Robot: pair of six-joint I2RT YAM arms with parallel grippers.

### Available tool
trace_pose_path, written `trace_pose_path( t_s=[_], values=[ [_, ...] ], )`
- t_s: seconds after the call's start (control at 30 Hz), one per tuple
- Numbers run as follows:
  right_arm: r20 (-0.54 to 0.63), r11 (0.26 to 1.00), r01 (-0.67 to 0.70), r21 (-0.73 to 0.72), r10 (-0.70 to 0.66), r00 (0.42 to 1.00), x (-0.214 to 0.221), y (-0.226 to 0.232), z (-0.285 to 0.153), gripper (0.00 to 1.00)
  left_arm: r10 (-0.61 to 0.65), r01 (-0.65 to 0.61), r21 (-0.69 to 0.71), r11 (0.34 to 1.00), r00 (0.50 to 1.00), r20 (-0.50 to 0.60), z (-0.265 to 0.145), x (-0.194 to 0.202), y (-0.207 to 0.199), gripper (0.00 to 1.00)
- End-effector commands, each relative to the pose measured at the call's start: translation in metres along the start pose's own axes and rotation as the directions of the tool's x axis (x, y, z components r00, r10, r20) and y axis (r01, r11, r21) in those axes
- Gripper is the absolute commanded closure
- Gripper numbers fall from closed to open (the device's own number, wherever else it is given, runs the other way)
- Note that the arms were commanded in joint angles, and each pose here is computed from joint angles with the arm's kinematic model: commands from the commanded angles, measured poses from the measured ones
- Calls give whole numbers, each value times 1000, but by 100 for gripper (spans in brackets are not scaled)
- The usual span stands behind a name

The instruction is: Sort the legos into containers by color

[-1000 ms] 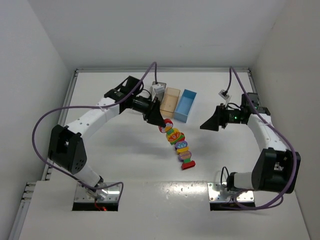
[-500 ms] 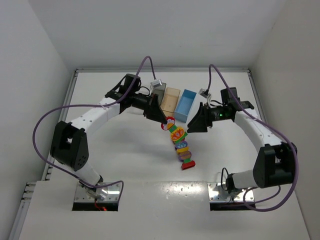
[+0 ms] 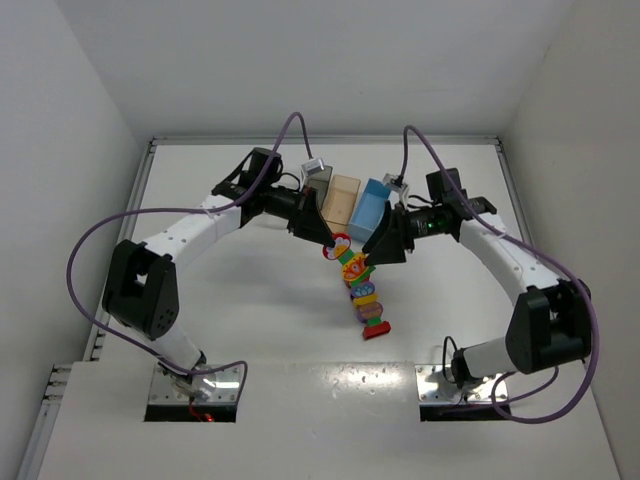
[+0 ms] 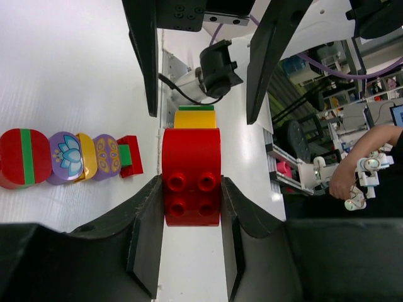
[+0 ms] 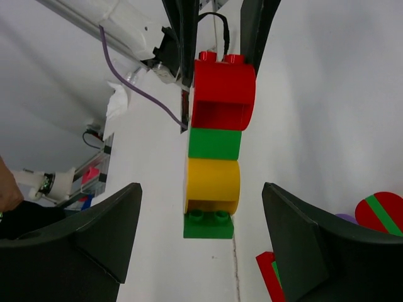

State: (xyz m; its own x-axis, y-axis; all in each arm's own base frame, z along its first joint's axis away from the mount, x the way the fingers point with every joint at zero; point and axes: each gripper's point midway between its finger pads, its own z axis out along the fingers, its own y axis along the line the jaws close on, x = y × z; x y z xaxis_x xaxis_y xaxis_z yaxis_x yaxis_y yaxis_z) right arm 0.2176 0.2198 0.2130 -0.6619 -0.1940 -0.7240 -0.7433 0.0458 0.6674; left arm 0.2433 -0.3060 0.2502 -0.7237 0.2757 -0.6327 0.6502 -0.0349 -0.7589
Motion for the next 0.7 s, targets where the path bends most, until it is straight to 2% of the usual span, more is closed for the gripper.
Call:
trace_pose_path(
  t_s=[0.0,0.07,0.1,0.13,0.4,0.5,0.57,0.6,0.67],
  values=[
    [17,996,74,-50,-73,997,-19,2,5,22,43,-43,31,999,999,9,-3,-5,-5,100],
    [1,996,66,-67,-66,998,-16,4,11,28,43,-43,22,999,999,12,-3,-5,-4,100],
    [-3,997,57,-59,-57,998,-15,0,11,35,43,-43,22,999,999,12,-3,-5,-4,100],
    [-3,996,66,-59,-66,998,-15,-1,11,37,44,-45,28,999,999,5,0,-4,-6,100],
    [-44,997,58,-50,-60,997,0,-5,16,47,46,-46,23,999,999,-1,3,0,-4,100],
    [-63,997,65,-42,-68,996,3,-7,18,58,46,-46,4,999,999,3,3,-1,0,100],
    [-87,997,68,-28,-70,994,8,-7,19,73,55,-55,-6,998,998,8,4,-6,2,100],
    [-102,995,98,-31,-101,990,12,-7,21,87,56,-56,-6,998,998,8,4,-8,3,100],
    [-137,995,102,-12,-103,985,19,-8,21,97,65,-65,-25,998,998,15,4,-12,5,100]
  ],
)
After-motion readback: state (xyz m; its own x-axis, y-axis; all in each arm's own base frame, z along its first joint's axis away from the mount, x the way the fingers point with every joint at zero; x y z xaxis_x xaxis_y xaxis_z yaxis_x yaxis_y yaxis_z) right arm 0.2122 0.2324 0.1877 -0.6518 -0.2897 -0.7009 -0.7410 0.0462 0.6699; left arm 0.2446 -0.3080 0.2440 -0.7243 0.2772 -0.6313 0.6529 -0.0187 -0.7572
